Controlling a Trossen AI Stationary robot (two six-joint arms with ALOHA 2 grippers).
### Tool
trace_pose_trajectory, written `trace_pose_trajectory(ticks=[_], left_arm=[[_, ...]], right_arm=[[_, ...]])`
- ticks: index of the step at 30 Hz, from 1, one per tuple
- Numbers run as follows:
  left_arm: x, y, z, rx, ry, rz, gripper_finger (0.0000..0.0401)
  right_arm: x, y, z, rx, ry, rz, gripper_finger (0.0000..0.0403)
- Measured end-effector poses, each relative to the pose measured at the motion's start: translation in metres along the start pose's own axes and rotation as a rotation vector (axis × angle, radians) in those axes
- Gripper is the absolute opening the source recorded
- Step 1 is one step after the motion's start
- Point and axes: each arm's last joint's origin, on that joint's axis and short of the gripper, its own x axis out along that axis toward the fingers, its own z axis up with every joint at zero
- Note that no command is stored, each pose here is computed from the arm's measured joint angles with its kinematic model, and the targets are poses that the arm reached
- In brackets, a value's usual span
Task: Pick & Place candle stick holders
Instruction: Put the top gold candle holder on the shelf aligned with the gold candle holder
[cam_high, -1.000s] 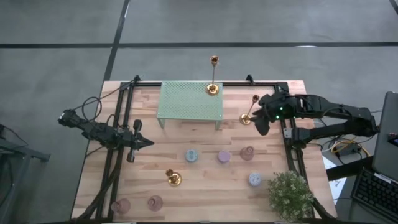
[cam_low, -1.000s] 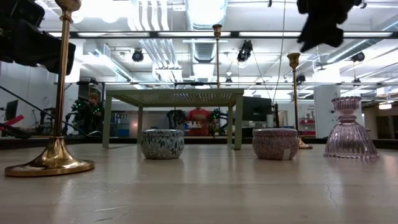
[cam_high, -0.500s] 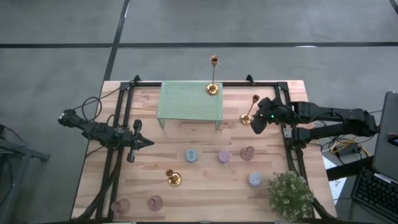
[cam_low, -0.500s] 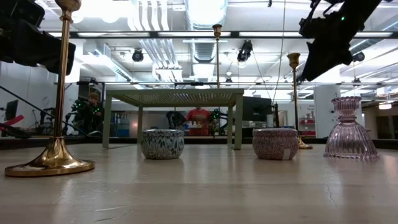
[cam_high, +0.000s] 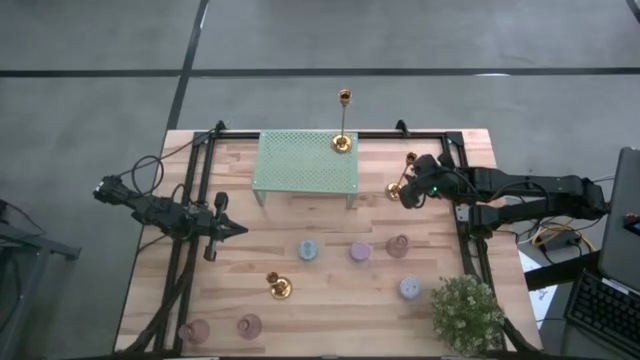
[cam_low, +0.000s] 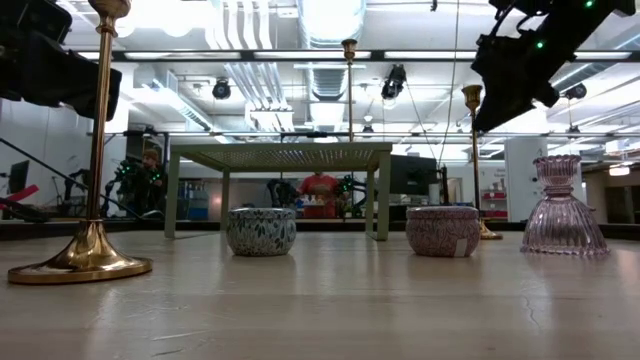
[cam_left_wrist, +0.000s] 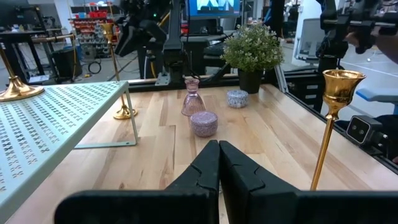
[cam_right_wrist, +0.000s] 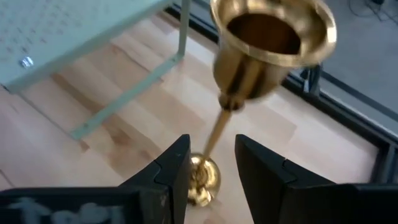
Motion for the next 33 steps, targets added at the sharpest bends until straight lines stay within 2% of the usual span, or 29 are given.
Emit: trace_pose_trajectory(ticks=[4, 15, 28, 33], left_arm=[[0.0, 0.0, 0.0, 0.0, 0.0, 0.0, 0.001], [0.0, 0.0, 0.0, 0.0, 0.0, 0.001, 0.001], [0.0, 0.0, 0.0, 0.0, 0.0, 0.0, 0.001], [0.0, 0.0, 0.0, 0.0, 0.0, 0.0, 0.001]], right_arm=[[0.0014, 0.002, 0.0026, 0.004, -0.039, 0.005, 0.0115], [0.0013, 0.0001, 0.0042, -0.007, -0.084, -0.068, 0.0091], [0.0011, 0.0015, 0.0071, -0.025, -0.111, -0.059, 0.004], [0.0011, 0.0015, 0.0071, -0.03, -0.111, -0.059, 0.0034]])
